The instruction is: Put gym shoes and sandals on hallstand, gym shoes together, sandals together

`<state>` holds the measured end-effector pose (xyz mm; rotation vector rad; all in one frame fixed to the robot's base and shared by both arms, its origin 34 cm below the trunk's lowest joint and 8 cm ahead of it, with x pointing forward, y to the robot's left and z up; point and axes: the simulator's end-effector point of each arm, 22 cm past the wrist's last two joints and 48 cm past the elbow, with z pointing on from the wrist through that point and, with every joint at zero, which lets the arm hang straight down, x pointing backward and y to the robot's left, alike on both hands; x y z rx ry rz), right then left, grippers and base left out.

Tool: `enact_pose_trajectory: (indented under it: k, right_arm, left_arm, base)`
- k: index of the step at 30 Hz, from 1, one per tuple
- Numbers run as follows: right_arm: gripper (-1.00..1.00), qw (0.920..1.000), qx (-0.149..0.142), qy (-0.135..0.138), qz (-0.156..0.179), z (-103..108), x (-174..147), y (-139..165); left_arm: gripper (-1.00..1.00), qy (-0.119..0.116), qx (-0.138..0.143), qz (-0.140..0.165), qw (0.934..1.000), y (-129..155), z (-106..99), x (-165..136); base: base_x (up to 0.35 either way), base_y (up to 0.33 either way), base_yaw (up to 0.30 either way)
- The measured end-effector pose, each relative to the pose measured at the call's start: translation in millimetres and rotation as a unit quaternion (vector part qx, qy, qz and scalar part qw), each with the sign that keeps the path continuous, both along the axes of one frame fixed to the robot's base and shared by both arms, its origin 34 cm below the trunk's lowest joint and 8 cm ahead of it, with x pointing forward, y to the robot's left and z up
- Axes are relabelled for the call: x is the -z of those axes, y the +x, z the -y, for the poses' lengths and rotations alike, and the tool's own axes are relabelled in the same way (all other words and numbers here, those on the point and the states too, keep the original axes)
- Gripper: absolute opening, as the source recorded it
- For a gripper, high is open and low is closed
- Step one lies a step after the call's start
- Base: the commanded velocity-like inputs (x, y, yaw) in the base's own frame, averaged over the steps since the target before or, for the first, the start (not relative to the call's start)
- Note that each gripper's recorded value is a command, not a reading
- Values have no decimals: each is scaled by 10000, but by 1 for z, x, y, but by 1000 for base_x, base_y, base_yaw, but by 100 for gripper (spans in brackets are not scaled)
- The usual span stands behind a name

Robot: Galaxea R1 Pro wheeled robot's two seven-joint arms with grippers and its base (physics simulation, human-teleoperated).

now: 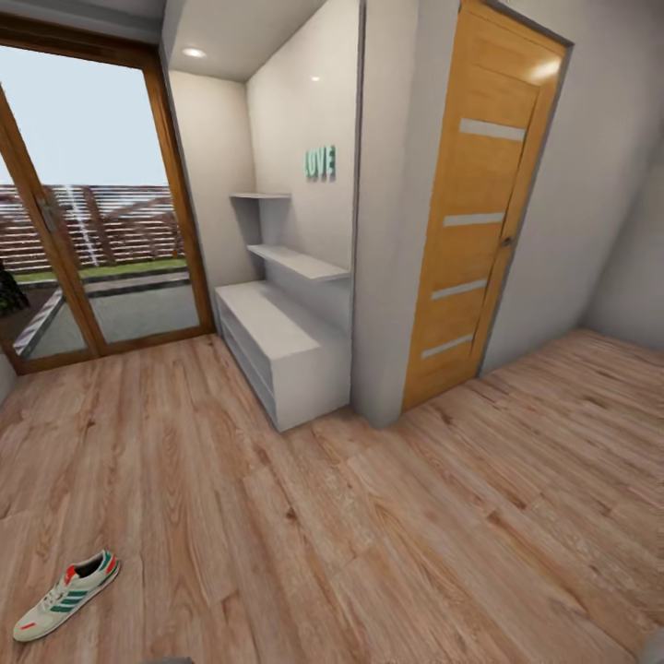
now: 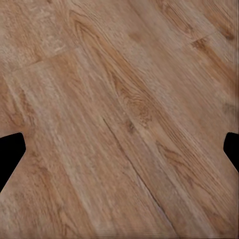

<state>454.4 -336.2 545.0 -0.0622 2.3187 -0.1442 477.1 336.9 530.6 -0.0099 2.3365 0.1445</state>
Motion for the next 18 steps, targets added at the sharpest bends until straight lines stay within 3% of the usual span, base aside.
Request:
enact_pose_trajectory:
  k: [18]
  right_arm:
    - [100, 10000, -4, -1, 11, 0, -1, 1]
  left_arm:
    - [100, -2, -1, 0, 10000, 0, 0, 0]
  base:
    - [0, 0, -262]
